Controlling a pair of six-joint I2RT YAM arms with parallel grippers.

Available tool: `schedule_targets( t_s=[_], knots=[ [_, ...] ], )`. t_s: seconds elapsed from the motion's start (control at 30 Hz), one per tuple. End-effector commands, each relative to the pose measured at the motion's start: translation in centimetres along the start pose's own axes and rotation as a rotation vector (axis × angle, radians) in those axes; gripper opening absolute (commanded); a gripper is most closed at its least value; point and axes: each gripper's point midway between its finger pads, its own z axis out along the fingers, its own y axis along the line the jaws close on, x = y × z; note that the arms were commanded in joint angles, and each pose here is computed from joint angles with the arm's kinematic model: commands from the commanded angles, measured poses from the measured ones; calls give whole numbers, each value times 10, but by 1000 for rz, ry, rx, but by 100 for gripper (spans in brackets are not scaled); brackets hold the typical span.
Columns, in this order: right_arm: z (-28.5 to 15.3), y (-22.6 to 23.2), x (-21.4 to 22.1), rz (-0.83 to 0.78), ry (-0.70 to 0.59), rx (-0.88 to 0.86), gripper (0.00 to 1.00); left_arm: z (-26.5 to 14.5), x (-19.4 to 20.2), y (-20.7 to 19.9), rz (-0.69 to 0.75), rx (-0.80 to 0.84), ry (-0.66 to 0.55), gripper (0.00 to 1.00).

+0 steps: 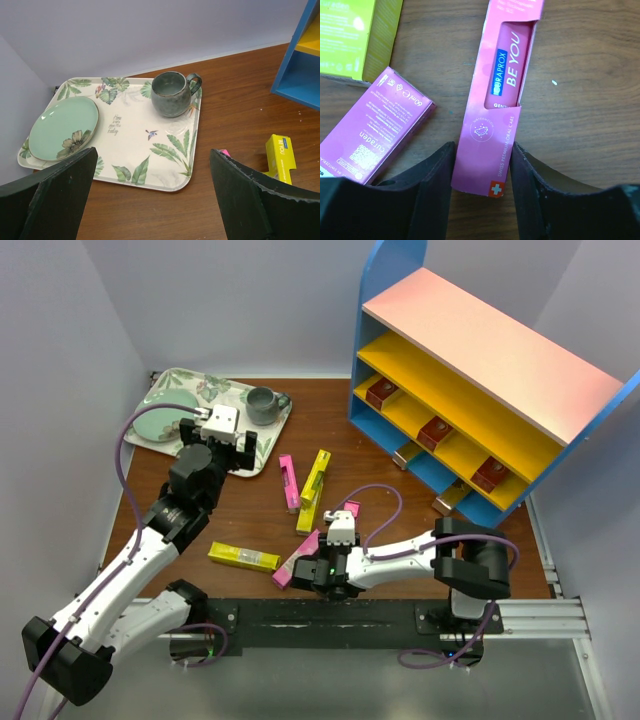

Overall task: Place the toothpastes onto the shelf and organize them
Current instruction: Pick up the toothpaste from the center of the board, then place the toothpaste on the shelf.

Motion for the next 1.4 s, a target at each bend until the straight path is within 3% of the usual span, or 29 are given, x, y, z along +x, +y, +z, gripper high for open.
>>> schedule_targets(
  t_s=[0.0,0.27,0.63,0.97,1.37],
  knots=[
    [0,-6,-14,57,-58,22,40,1,-9,3,-36,-13,-33,100],
    [-12,-21,-34,5,-98,15,26,2,-8,2,-33,-7,-29,100],
    [-54,-28,-119,-36,-214,-69,14,4,-7,1,-31,-3,-24,100],
    [-69,-50,-216,50,-295,-109,13,5,-4,1,-28,-4,-16,100],
    [-40,-74,-338,131,-384,-17,15,7,-2,0,-25,0,-10,100]
  ],
)
